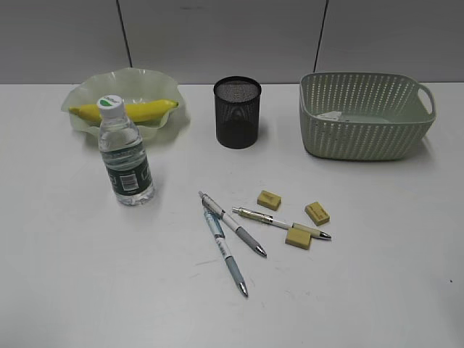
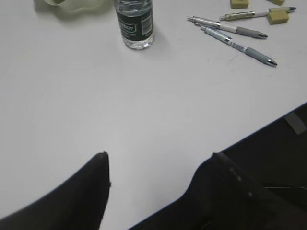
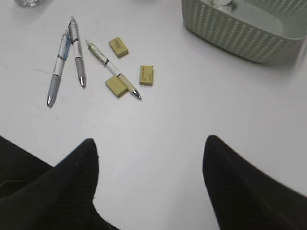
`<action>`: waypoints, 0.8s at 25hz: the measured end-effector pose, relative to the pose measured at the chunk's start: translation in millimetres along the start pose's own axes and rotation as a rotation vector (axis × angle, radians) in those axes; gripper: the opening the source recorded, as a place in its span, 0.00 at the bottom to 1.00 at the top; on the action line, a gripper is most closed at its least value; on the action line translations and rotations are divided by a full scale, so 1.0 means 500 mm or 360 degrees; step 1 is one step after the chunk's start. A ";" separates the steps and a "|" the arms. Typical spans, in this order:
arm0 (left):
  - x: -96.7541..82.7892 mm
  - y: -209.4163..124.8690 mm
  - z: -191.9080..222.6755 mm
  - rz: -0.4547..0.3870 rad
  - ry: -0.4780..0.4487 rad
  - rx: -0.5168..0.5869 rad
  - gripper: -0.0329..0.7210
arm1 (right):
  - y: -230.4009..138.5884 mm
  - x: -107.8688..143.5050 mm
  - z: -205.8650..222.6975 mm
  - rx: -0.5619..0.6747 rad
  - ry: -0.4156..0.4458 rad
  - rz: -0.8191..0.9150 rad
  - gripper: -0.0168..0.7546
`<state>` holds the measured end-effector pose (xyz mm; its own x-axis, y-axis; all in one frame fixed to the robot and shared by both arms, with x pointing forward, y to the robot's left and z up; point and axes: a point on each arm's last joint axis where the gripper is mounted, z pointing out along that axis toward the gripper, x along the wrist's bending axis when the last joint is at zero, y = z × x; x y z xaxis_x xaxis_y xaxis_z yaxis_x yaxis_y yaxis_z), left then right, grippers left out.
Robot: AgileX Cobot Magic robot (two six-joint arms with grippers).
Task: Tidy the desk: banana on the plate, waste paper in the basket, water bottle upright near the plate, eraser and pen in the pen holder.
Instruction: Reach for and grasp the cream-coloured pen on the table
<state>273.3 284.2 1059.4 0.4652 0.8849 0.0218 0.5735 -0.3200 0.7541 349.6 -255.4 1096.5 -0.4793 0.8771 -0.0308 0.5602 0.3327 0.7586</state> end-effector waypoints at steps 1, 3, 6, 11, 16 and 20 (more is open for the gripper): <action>0.000 0.000 0.000 0.0000 0.0000 0.0000 0.68 | 0.017 -0.003 0.024 0.0067 0.0041 -0.0008 0.72; 0.001 0.000 0.000 0.0007 0.0012 0.0000 0.68 | 0.046 -0.005 0.067 0.0174 0.0112 -0.0064 0.72; 0.002 0.000 0.000 0.0009 0.0015 0.0000 0.68 | 0.090 0.003 0.121 0.0288 0.0185 -0.0199 0.72; 0.002 -0.003 -0.005 0.0009 0.0017 -0.0028 0.68 | 0.143 0.034 0.239 0.0527 0.0269 -0.0443 0.70; 0.001 -0.020 -0.034 0.0009 0.0023 -0.0189 0.68 | 0.197 0.064 0.342 0.0668 0.0338 -0.0537 0.64; 0.001 -0.047 -0.067 0.0007 0.0029 -0.0393 0.67 | 0.220 0.090 0.412 0.0763 0.0362 -0.0638 0.62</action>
<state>237.4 303.3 1063.8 0.4538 0.8904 0.0359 0.3883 -0.2338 0.8914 528.7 -108.0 1044.7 -0.8142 0.5761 -0.0723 0.5224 0.7812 0.3419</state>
